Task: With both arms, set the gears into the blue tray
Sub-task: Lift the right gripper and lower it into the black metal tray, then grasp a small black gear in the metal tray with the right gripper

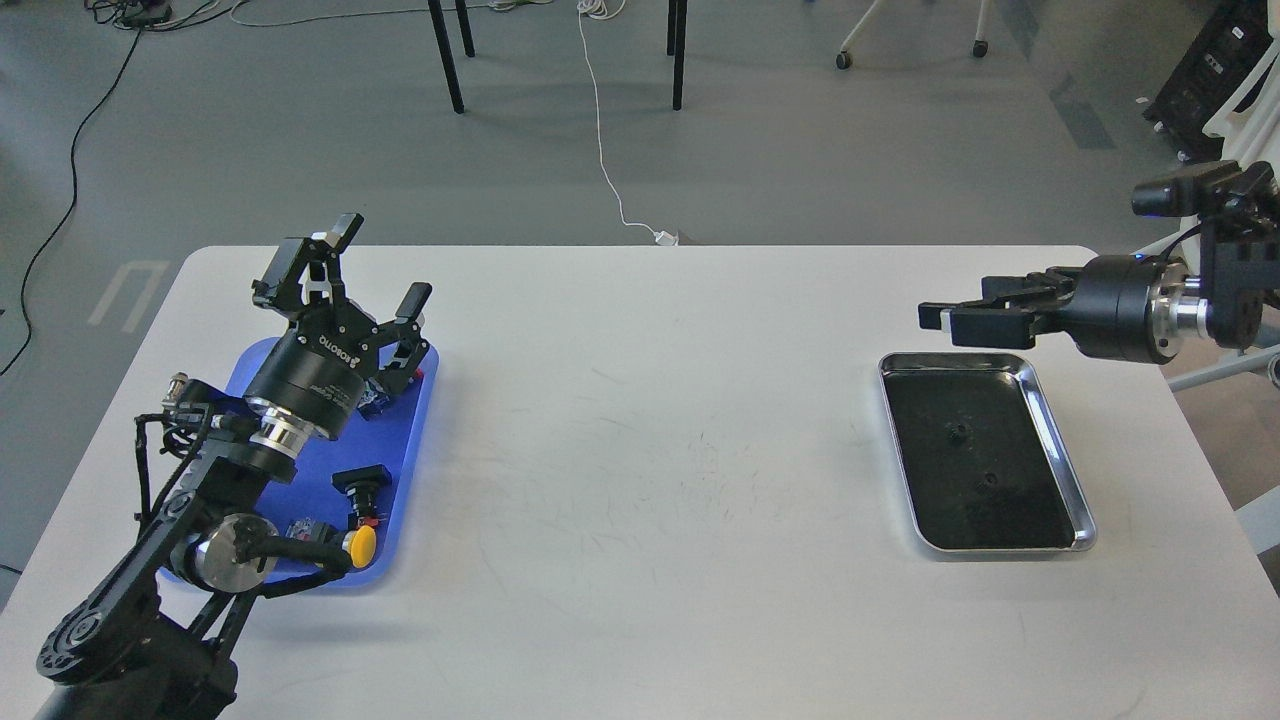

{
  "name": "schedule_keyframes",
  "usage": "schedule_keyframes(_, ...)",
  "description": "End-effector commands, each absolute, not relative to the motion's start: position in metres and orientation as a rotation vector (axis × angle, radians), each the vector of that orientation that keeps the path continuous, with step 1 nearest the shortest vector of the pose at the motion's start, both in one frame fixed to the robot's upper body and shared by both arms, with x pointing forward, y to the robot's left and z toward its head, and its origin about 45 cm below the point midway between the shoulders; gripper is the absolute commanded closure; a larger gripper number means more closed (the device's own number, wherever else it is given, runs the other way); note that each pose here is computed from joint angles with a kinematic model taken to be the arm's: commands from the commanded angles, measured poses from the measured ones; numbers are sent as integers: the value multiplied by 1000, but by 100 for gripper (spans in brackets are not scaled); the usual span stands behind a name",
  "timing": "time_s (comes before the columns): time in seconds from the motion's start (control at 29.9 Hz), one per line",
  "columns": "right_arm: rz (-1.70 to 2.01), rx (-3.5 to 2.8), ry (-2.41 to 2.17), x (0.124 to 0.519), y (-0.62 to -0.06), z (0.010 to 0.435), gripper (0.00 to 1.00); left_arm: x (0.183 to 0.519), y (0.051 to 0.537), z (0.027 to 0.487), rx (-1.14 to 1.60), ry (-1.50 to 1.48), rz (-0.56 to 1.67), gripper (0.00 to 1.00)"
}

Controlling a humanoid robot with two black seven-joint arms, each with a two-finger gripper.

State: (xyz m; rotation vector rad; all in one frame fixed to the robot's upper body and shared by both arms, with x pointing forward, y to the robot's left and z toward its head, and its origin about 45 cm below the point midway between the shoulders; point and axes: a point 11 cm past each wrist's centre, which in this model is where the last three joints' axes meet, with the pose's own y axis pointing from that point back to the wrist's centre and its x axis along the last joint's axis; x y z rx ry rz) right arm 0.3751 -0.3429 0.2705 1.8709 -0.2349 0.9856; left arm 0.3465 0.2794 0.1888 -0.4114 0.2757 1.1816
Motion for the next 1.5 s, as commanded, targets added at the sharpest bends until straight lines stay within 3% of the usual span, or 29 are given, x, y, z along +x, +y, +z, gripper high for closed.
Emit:
schedule_keyframes(0.0, 969, 1751, -67, 371, -361, 253, 2, 345, 280, 188, -413, 275, 1184, 2)
schedule_keyframes(0.6, 897, 1600, 233, 343, -393, 181, 10, 345, 282, 188, -416, 274, 1190, 2)
schedule_keyframes(0.8, 918, 1599, 251, 341, -391, 166, 29, 345, 284, 188, -412, 271, 1195, 2)
schedule_keyframes(1.04, 944, 1619, 245, 344, -377, 154, 37, 345, 286, 189, -413, 268, 1198, 2)
schedule_keyframes(1.47, 920, 1628, 259, 337, -378, 144, 39, 346, 289, 190, -407, 261, 1202, 2)
